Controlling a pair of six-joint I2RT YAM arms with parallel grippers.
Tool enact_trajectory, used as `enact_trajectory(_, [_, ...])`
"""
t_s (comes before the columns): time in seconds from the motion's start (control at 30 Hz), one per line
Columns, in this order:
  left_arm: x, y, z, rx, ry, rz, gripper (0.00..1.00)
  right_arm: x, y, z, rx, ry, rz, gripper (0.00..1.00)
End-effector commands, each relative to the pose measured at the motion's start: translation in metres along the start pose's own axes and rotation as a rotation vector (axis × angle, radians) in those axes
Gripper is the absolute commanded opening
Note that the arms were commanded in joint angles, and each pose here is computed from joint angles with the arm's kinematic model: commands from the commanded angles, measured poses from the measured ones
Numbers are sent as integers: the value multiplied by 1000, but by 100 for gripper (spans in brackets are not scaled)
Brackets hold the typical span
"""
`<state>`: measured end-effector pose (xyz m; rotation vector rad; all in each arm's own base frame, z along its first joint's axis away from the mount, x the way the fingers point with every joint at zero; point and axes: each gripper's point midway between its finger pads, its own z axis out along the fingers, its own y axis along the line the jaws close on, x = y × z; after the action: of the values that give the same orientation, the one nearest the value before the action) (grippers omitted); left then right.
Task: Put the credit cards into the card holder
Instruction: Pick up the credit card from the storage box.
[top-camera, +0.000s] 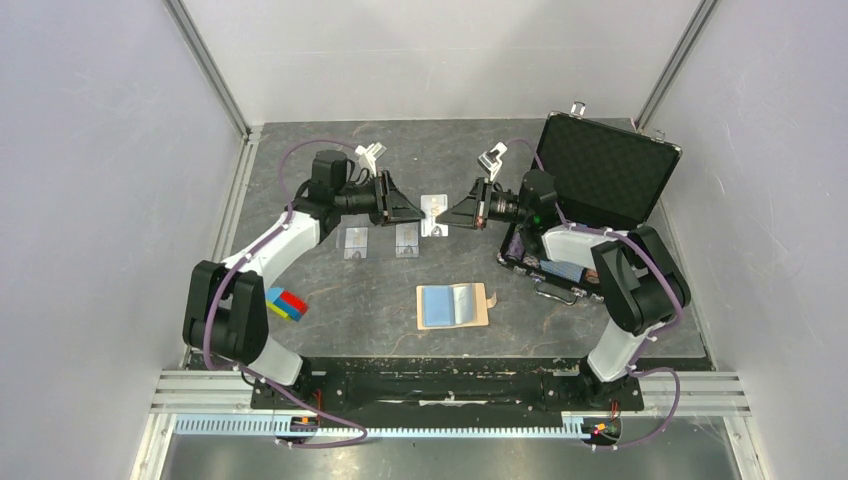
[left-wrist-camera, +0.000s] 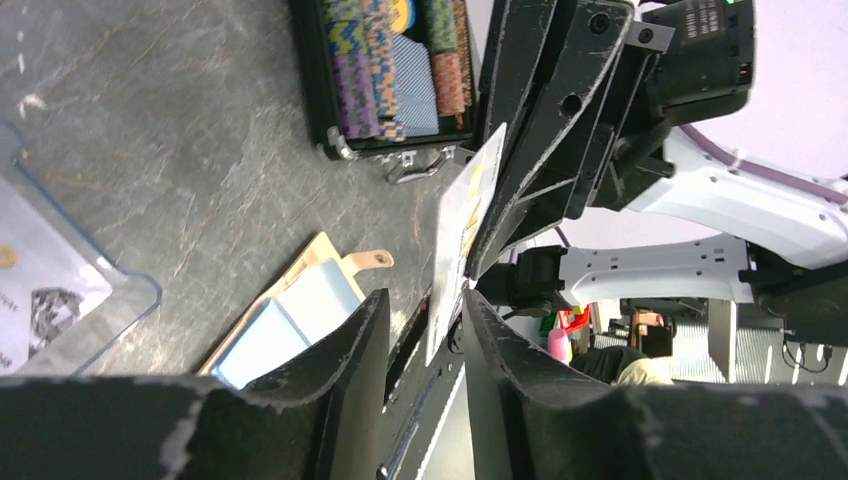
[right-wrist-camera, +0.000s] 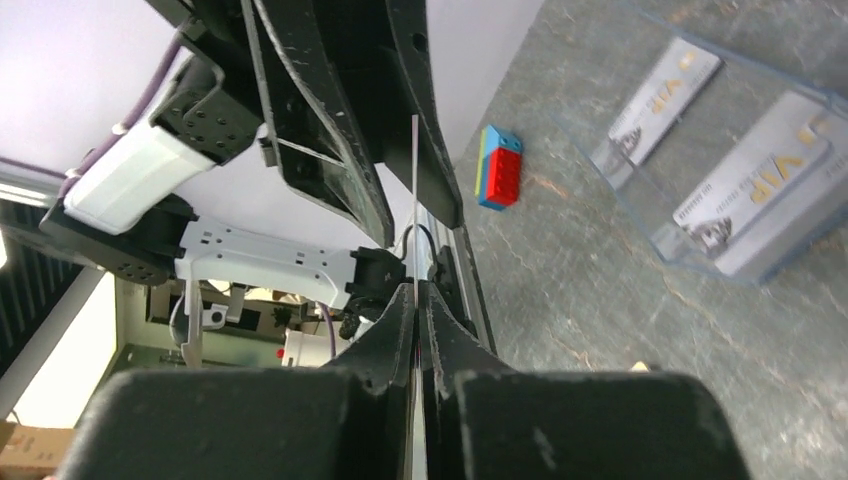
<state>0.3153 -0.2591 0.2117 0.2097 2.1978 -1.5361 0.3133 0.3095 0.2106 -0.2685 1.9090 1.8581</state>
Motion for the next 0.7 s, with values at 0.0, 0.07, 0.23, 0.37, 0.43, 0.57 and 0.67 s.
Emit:
enact_trajectory(0.0, [21, 20, -2, -104, 53, -9, 40, 16, -19, -10, 131, 43, -38, 0])
enact_trajectory(0.07, [34, 29, -2, -164, 94, -11, 40, 31, -42, -18, 245, 83, -16, 0])
enact_trajectory(0.23, [70, 53, 1, -346, 224, 33, 39, 63, -64, -36, 344, 133, 30, 0])
enact_trajectory(0.37, [103, 75, 1, -477, 323, 8, 30, 92, -68, -45, 371, 165, 55, 0])
enact_trajectory(0.43, [117, 83, 2, -503, 353, -24, 25, 105, -69, -49, 387, 173, 70, 0])
enact_trajectory(0.57, [135, 95, 1, -544, 390, -59, 17, 128, -71, -57, 420, 185, 84, 0])
enact_trajectory(0.67, [142, 100, 0, -571, 405, -59, 13, 141, -77, -66, 451, 188, 103, 0])
